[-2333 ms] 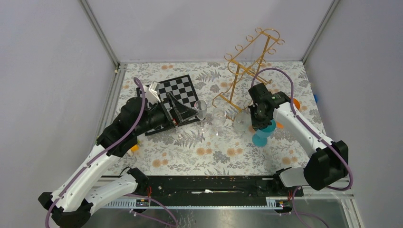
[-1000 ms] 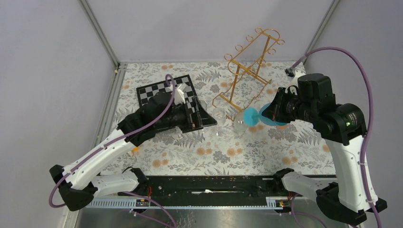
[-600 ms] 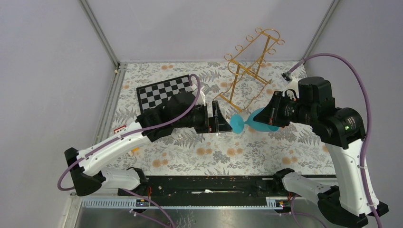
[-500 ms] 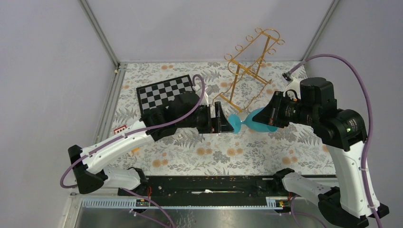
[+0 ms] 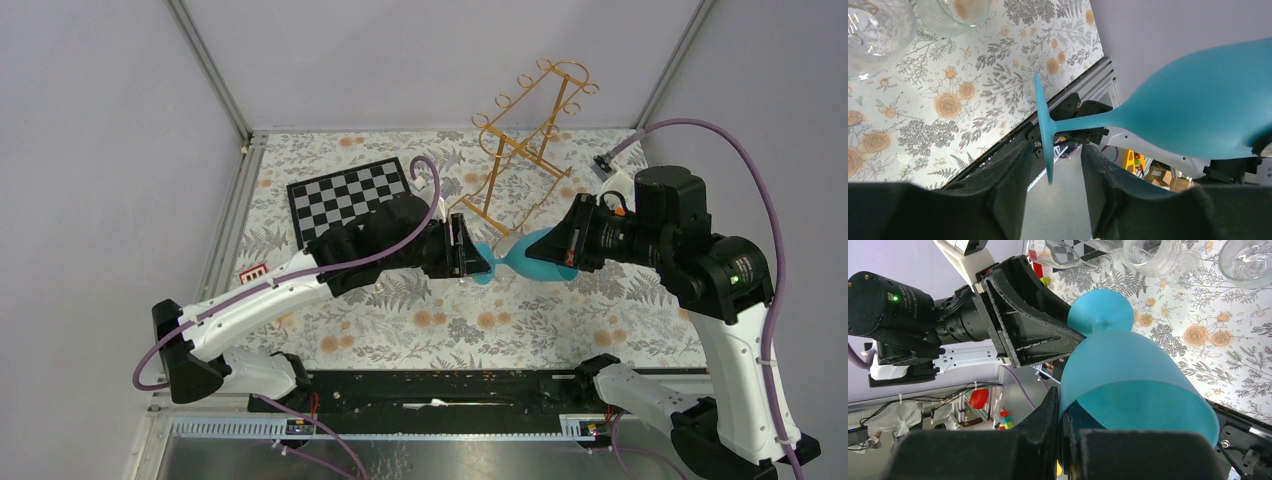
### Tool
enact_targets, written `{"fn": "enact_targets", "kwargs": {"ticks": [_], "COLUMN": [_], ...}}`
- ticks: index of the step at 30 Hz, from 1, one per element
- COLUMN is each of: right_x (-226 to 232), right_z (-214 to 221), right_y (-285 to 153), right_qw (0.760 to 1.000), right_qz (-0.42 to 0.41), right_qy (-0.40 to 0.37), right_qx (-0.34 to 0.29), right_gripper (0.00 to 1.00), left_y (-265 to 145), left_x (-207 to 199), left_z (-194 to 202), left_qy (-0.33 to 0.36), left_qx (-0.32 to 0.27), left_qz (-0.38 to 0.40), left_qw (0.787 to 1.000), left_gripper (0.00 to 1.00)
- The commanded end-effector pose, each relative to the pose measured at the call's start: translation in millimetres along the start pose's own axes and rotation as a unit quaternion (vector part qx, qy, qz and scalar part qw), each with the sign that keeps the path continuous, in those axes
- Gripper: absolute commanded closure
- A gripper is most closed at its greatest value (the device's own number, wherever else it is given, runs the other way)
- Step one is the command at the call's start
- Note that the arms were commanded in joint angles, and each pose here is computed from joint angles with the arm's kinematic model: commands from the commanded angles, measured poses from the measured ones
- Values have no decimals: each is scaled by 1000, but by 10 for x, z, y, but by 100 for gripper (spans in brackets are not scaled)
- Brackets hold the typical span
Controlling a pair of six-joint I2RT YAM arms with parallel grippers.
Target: Place the wine glass upside down on the wine glass rack
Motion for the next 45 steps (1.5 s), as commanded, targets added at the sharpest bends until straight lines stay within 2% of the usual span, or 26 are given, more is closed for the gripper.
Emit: {"fn": "enact_targets", "kwargs": {"ticks": [1,10,16,18,22,25,27,31,33,39,45], "right_x": [118,98,103,101,90,51,26,-30,-78,-181,-243], "right_z": [-12,-25,-29,-22,-7,15,31,58,67,111,89], "right_y": [-7,8,12,7,-7,-2,-7,-33,-38,-81,-266], "right_qw": [1000,1000,1000,1000,999,999,999,998,998,998,994], "right_qz": [-30,-26,-28,-30,-33,-30,-31,-35,-28,-7,17], "right_qy": [-2,-2,-6,-9,-17,-21,-31,-48,-53,-63,-78], "right_qx": [0,-4,-5,-5,-6,-6,-8,-23,-28,-30,-68], "right_gripper": [100,100,99,93,74,50,28,4,1,1,0], "left_y": [0,-11,-22,-32,-80,-159,-252,-427,-511,-724,-873], "left_x": [-133,-126,-125,-125,-97,-57,-17,71,139,316,537], "left_z": [-159,-163,-169,-176,-204,-242,-282,-345,-369,-364,-302], "left_qy": [2,0,-1,-1,-2,0,1,7,7,27,71], "left_qx": [-43,-43,-44,-46,-57,-75,-95,-136,-156,-198,-238], "left_qz": [28,25,22,22,12,-1,-10,-26,-38,-59,-71], "left_qw": [999,999,999,999,998,997,995,990,987,978,966], "left_gripper": [60,78,96,100,100,100,100,100,100,100,100]}}
Point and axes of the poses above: each gripper's point midway between its finger pads, its own y axis out along the fingers, its own x axis along the line the jaws close on, z = x × y, the point moved 2 cm from there along -y, back along the fingers, and after that the axes turned 8 degrees about y, right-handed, at the moved point
